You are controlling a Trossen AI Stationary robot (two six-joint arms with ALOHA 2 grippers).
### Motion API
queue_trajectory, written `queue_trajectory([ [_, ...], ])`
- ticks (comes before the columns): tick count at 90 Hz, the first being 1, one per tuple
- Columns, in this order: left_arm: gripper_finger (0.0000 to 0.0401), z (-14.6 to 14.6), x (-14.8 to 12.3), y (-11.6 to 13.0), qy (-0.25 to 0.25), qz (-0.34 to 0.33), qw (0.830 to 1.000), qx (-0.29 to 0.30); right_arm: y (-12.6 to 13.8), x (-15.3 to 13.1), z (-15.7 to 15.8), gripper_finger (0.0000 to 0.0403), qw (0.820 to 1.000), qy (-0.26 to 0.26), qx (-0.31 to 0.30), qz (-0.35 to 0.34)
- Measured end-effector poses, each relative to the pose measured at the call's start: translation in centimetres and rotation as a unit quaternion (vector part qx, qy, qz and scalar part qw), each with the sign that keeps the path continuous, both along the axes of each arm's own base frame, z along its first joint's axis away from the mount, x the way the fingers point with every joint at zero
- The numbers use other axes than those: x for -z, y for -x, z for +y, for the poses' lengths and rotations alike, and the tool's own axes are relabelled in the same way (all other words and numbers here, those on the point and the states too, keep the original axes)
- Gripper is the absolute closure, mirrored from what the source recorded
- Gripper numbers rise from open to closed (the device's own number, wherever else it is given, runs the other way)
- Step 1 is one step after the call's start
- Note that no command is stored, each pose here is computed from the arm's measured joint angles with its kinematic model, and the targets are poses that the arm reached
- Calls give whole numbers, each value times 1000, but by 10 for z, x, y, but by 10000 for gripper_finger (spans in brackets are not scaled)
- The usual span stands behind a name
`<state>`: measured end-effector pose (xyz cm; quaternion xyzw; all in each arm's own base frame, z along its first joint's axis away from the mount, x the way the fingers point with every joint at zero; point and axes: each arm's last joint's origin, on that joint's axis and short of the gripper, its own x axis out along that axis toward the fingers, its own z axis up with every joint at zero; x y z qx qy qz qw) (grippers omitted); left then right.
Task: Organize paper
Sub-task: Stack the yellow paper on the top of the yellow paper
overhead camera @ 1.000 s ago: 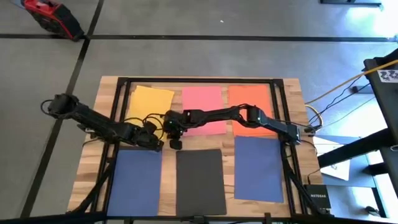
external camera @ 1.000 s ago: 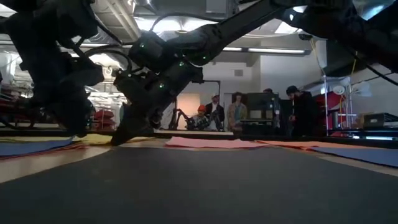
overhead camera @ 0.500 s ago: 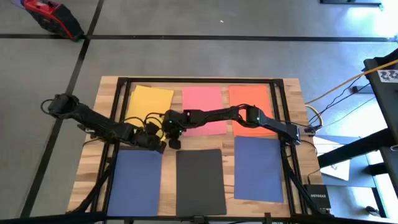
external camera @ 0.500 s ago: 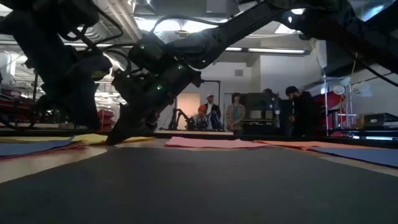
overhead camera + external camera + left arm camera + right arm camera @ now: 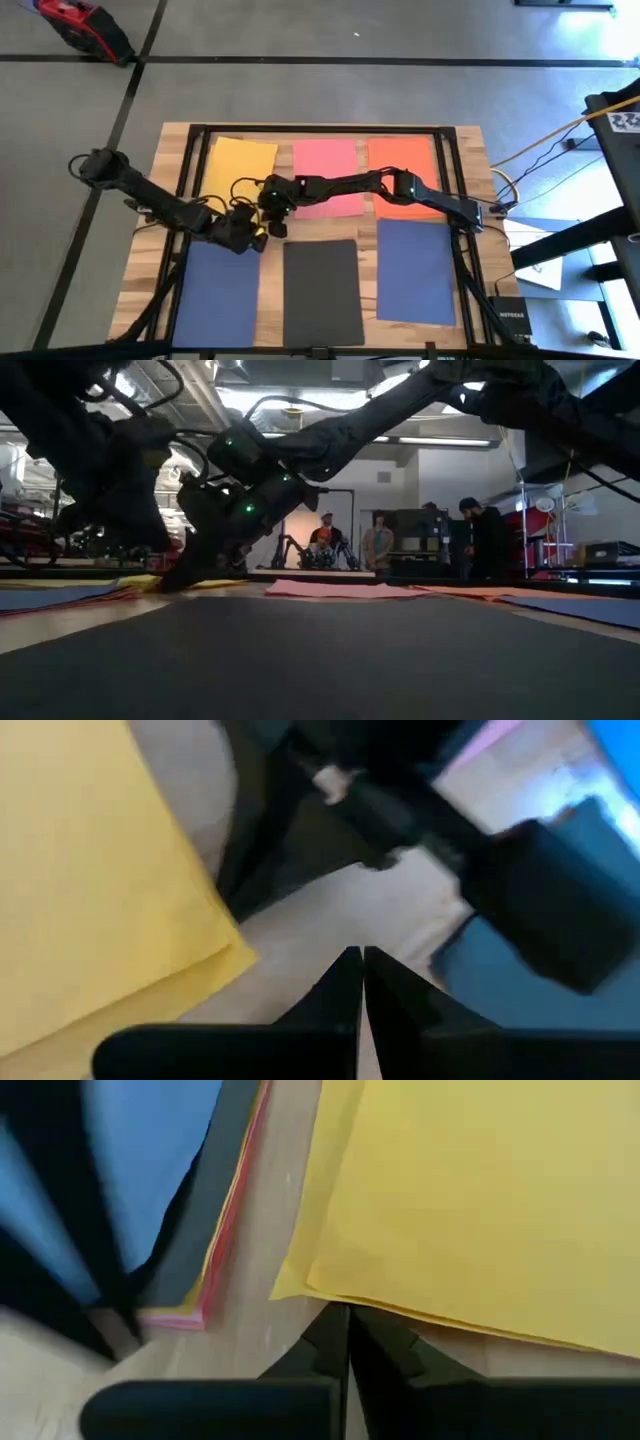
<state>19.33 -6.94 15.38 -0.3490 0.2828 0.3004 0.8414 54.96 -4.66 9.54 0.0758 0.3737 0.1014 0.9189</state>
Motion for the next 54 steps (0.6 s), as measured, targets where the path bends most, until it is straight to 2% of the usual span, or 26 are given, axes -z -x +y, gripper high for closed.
queue_trajectory([
  [21,401,-8,-8,4,3,-26,999,22,8,-8,-4,403,999,-8,2,40],
  [32,401,-13,-13,8,-11,-26,998,60,14,-13,-5,403,998,-9,-2,69],
  [43,401,-16,-14,12,-4,0,993,117,22,-24,-4,403,995,1,-10,96],
  [54,401,-16,-8,19,21,70,980,183,33,-40,-3,403,991,15,-28,126],
])
